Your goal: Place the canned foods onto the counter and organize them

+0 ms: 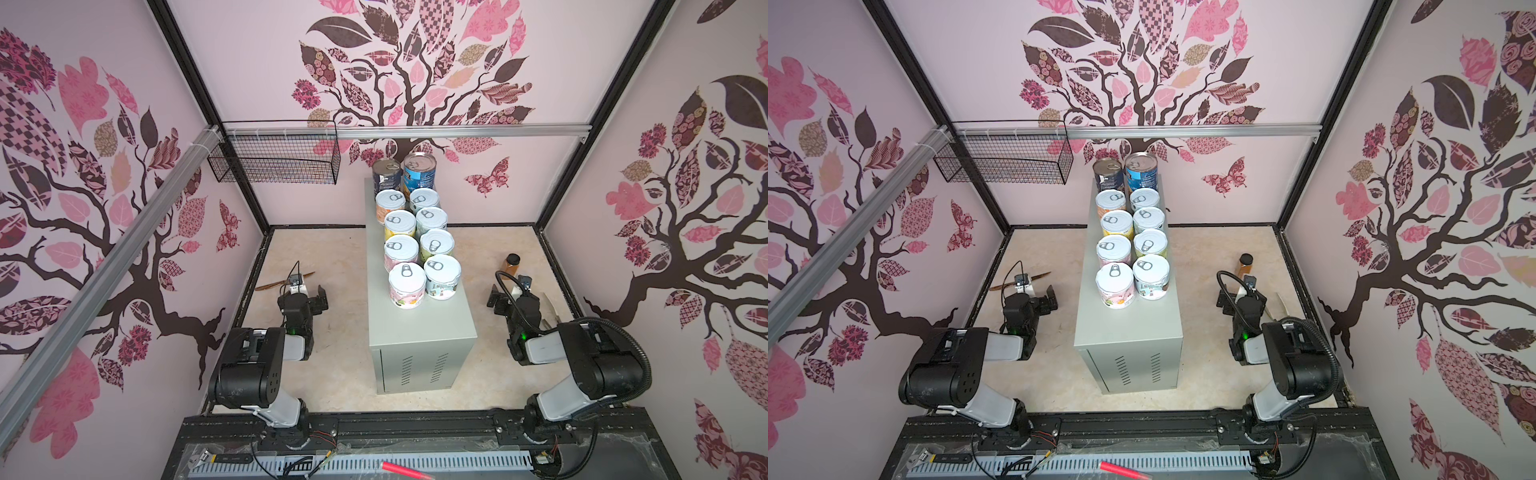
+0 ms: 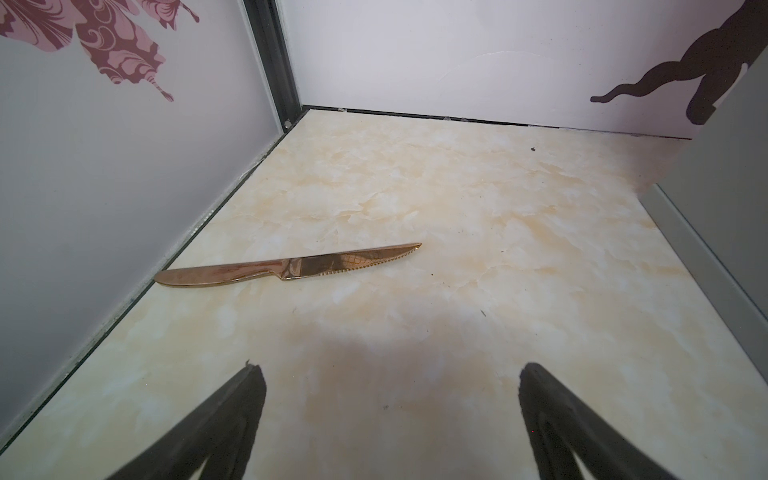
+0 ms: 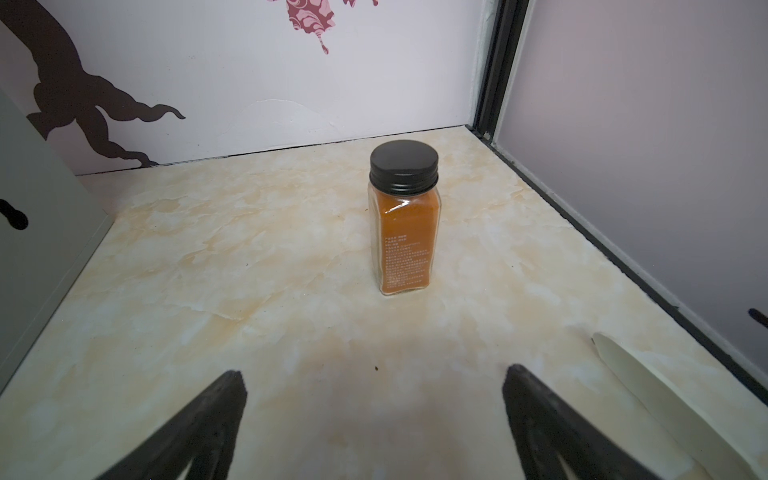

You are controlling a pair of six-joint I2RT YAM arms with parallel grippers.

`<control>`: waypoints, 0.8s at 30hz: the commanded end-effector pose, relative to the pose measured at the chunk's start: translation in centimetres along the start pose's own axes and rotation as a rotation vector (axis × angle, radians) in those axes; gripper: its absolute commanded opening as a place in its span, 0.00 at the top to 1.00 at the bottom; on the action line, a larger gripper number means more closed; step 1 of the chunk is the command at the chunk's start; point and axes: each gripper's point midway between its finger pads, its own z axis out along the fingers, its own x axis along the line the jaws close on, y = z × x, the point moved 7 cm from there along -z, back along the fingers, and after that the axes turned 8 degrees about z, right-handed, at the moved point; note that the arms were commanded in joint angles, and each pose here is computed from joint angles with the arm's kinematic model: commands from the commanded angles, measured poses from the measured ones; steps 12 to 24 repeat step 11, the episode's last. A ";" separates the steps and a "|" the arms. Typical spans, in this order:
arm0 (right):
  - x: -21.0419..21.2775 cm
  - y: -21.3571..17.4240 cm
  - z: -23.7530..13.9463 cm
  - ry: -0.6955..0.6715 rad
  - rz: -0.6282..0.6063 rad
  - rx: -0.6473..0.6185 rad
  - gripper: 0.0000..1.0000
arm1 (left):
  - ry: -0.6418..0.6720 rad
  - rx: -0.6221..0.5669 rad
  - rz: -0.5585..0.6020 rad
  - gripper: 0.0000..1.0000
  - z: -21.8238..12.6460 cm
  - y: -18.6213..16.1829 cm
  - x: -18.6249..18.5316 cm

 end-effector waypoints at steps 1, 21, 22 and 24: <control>0.4 1.0 -0.1 0.016 0.022 -0.035 0.00 | -0.004 -0.029 -0.011 0.02 0.2 1.0 0.0; 0.4 1.0 0.0 0.015 0.021 -0.033 0.00 | -0.002 -0.029 -0.012 0.02 0.2 0.9 0.0; 0.4 1.0 0.0 0.015 0.021 -0.033 0.00 | -0.002 -0.029 -0.012 0.02 0.2 0.9 0.0; 0.4 1.0 0.0 0.015 0.021 -0.033 0.00 | -0.002 -0.029 -0.012 0.02 0.2 0.9 0.0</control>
